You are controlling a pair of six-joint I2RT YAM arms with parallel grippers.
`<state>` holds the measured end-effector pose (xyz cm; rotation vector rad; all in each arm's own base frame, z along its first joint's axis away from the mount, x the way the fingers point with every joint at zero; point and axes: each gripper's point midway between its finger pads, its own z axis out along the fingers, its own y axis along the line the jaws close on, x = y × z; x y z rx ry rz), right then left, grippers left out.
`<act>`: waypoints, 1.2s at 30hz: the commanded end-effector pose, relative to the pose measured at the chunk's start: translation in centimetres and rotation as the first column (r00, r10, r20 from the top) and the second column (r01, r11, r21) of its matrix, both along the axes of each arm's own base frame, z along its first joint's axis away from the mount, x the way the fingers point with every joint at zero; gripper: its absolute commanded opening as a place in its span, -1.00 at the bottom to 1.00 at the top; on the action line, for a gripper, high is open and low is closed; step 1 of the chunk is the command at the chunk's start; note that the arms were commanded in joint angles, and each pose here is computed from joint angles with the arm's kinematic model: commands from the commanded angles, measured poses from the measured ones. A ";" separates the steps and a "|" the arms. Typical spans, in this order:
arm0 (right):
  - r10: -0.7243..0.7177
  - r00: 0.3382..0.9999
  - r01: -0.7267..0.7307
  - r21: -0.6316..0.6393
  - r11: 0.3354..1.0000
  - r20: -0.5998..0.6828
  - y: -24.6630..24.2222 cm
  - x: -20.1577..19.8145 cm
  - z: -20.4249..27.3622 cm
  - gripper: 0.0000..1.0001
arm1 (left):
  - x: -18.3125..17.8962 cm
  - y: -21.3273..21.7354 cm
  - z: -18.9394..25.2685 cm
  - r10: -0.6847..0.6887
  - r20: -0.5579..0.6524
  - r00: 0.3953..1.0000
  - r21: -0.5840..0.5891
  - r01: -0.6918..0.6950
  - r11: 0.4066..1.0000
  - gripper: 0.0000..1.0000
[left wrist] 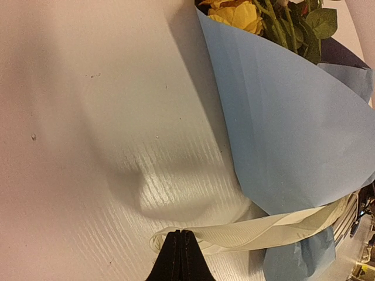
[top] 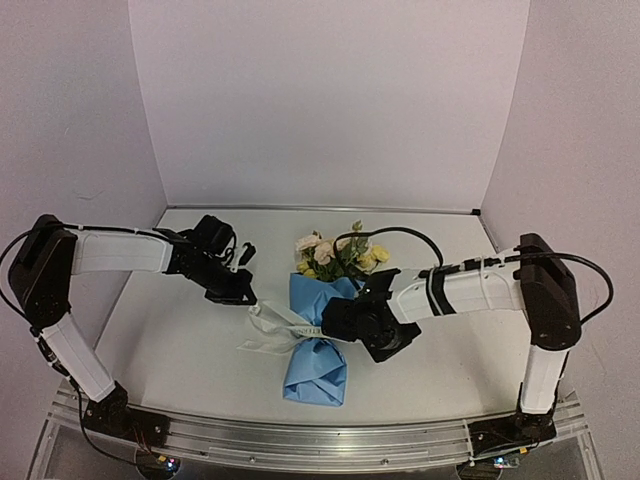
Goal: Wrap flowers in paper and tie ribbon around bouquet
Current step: Adjust the ribbon on the folded bouquet.
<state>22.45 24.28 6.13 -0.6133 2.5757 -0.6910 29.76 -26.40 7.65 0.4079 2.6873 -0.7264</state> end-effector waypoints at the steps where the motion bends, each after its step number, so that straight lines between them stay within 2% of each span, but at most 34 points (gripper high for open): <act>1: 0.022 1.000 -0.019 -0.128 0.992 0.019 -1.2 1.8 1.8 -1.00 | 1.2 0.8 1.8 0.059 0.051 0.997 -0.035 -0.057 0.998 -1.00; 10: -0.053 0.998 0.055 -0.156 0.986 0.013 -4.0 3.2 1.6 -1.00 | 2.4 2.5 2.0 0.137 0.048 0.989 -0.047 -0.134 0.990 -1.00; 17: -0.042 0.999 0.037 -0.133 0.990 -0.032 -3.4 2.8 0.8 -1.00 | 3.0 2.9 2.6 0.162 0.054 0.985 -0.071 -0.158 0.985 -1.00; 22: 0.020 0.987 -0.004 0.100 0.995 -0.161 -0.2 -0.8 -2.0 -1.00 | 2.4 1.5 3.9 0.104 0.050 0.993 -0.155 -0.095 0.983 -1.00; 23: 0.036 0.982 -0.008 0.152 0.988 -0.186 0.6 -1.5 -2.5 -0.94 | 2.3 1.1 4.3 0.091 0.055 0.994 -0.182 -0.080 0.980 -1.00; 26: 0.086 0.971 -0.013 0.308 0.951 -0.225 2.8 -2.8 -2.9 -0.57 | 1.6 0.1 5.1 0.048 0.051 0.998 -0.249 -0.034 0.968 -1.00; 29: 0.123 0.968 -0.012 0.447 0.894 -0.220 4.3 -3.5 -1.4 -0.22 | 1.0 -0.2 5.2 0.020 0.046 0.999 -0.269 -0.007 0.963 -1.00; 30: 0.128 0.967 -0.004 0.489 0.872 -0.219 4.6 -3.6 -0.9 -0.17 | 0.9 -0.2 5.1 0.012 0.043 0.999 -0.268 0.000 0.963 -1.00; 33: 0.108 0.973 0.041 0.614 0.788 -0.203 5.1 -3.1 1.6 -0.07 | 0.8 -0.5 4.9 -0.009 0.031 0.999 -0.271 0.017 0.962 -0.99; 36: -0.013 0.982 0.137 0.669 0.730 -0.186 3.5 -0.8 3.1 -0.04 | 1.1 -0.7 5.1 -0.018 0.028 0.999 -0.270 0.025 0.963 -1.00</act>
